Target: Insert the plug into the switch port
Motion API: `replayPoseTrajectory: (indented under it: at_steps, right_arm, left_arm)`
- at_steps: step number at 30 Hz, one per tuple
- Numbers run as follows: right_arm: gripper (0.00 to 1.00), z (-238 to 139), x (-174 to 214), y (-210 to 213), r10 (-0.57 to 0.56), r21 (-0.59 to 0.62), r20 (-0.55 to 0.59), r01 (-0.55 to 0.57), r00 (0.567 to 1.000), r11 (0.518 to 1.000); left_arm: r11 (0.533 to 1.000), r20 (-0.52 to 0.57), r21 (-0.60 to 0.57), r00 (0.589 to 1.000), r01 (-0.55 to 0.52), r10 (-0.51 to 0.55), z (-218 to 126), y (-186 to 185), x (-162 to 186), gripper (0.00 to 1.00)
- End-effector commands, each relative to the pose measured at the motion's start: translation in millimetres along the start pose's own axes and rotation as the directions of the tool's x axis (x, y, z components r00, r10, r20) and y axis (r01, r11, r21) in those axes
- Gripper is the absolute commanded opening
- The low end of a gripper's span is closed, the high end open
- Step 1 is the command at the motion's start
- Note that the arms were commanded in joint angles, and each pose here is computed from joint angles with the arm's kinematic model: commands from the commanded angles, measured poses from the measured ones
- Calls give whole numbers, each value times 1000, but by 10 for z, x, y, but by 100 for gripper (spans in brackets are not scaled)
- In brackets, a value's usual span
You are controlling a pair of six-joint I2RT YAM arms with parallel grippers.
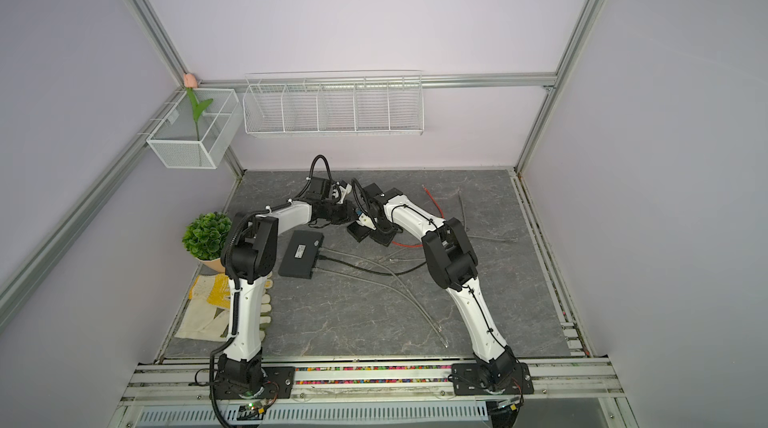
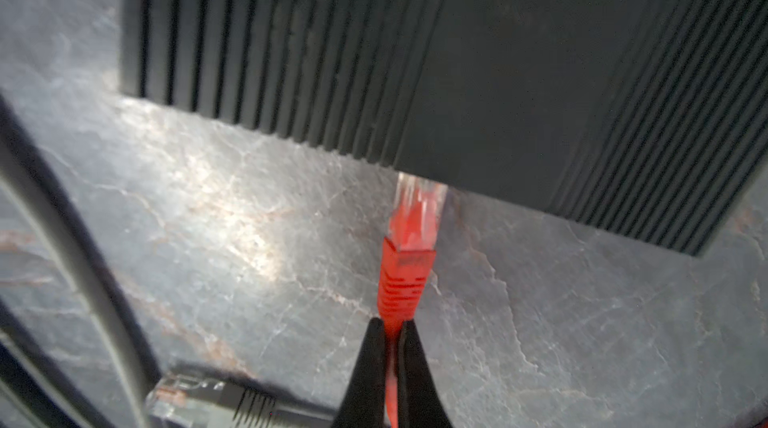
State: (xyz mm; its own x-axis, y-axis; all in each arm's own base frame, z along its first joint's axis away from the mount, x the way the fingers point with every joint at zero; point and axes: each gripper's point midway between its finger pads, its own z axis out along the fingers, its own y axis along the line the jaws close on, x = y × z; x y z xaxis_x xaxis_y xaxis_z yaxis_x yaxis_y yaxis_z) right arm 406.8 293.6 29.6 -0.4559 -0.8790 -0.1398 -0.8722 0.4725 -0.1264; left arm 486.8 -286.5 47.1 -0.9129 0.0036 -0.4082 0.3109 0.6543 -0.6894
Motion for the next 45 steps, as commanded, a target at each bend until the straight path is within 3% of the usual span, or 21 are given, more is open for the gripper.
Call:
replayPoseTrajectory:
  at_steps: [1,12,24,45]
  right_arm:
    - [7,-243,-282,23,-3,25,120,0,993,1000]
    - [7,-315,-383,-221,45,162,149,-69,988,984]
    - [7,-475,-676,-49,61,96,350,-100,935,990]
    - [7,-423,-1069,-176,61,67,440,-101,896,993]
  left_arm:
    - [999,-78,-25,996,45,-47,116,86,298,17]
    - [999,-85,-28,996,32,-35,131,11,393,17]
    - [999,-102,-19,994,39,-41,169,7,582,16]
    - [998,-183,47,982,52,-42,369,-29,950,15]
